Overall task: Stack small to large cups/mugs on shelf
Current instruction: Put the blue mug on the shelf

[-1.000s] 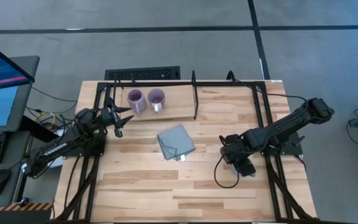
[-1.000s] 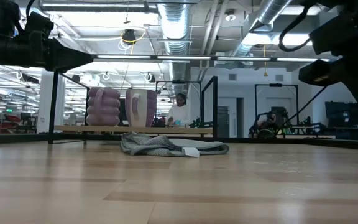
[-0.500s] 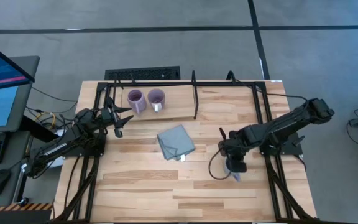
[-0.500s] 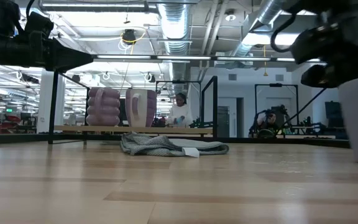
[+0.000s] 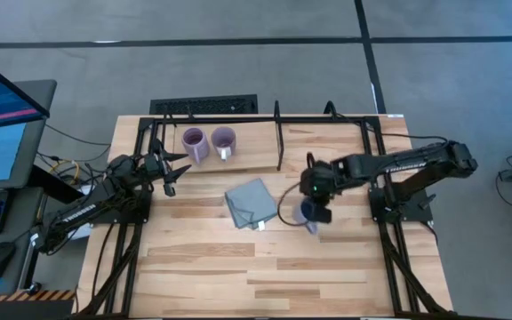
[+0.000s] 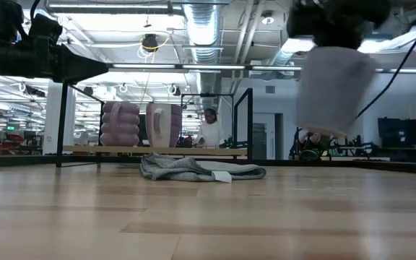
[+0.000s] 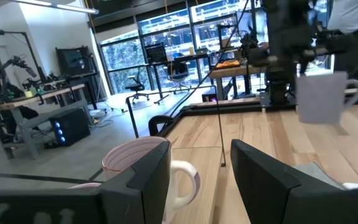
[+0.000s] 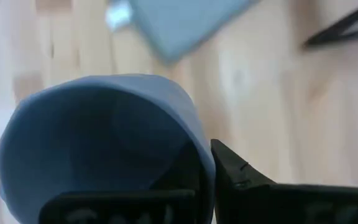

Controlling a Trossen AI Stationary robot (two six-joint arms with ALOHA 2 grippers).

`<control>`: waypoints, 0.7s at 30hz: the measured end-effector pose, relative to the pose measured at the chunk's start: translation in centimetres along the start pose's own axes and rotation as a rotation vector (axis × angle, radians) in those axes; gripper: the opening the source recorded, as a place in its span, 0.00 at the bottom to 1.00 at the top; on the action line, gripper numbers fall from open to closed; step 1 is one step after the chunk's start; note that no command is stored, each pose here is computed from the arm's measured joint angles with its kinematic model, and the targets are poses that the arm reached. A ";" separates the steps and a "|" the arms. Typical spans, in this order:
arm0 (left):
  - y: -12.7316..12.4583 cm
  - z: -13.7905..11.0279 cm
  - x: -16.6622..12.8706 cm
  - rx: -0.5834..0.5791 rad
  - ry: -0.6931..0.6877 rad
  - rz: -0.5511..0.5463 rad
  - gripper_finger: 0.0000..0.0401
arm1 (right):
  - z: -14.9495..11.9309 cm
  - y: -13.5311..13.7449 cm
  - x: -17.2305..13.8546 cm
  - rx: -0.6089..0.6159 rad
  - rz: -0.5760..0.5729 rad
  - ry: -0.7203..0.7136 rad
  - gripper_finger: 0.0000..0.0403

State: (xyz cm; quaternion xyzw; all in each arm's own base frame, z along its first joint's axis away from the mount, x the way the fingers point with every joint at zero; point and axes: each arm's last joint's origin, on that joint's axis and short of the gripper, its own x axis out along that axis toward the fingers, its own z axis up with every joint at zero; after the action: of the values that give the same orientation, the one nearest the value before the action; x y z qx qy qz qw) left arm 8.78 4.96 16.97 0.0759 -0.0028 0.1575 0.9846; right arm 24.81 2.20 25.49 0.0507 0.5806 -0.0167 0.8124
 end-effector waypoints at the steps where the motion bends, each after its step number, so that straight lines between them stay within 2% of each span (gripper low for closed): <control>1: 0.0 0.0 0.0 0.002 0.000 0.000 0.40 | 0.6 -0.4 -0.6 -0.011 -0.017 -0.029 0.06; 11: 0.0 0.0 0.0 0.005 0.001 0.000 0.40 | 5.5 -3.8 -7.4 -0.103 -0.265 -0.354 0.06; 18: 0.0 0.0 0.0 0.005 0.001 -0.001 0.40 | 8.1 -6.6 -10.4 -0.190 -0.398 -0.615 0.06; 21: 0.0 0.0 0.0 0.005 0.001 -0.001 0.40 | 8.4 -8.2 -10.9 -0.166 -0.434 -0.674 0.06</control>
State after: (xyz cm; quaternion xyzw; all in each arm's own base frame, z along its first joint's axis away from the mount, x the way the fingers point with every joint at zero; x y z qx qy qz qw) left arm 8.78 4.96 16.96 0.0783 -0.0020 0.1573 0.9844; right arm 28.48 -7.16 38.00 -0.1473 0.2785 -0.1564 0.9361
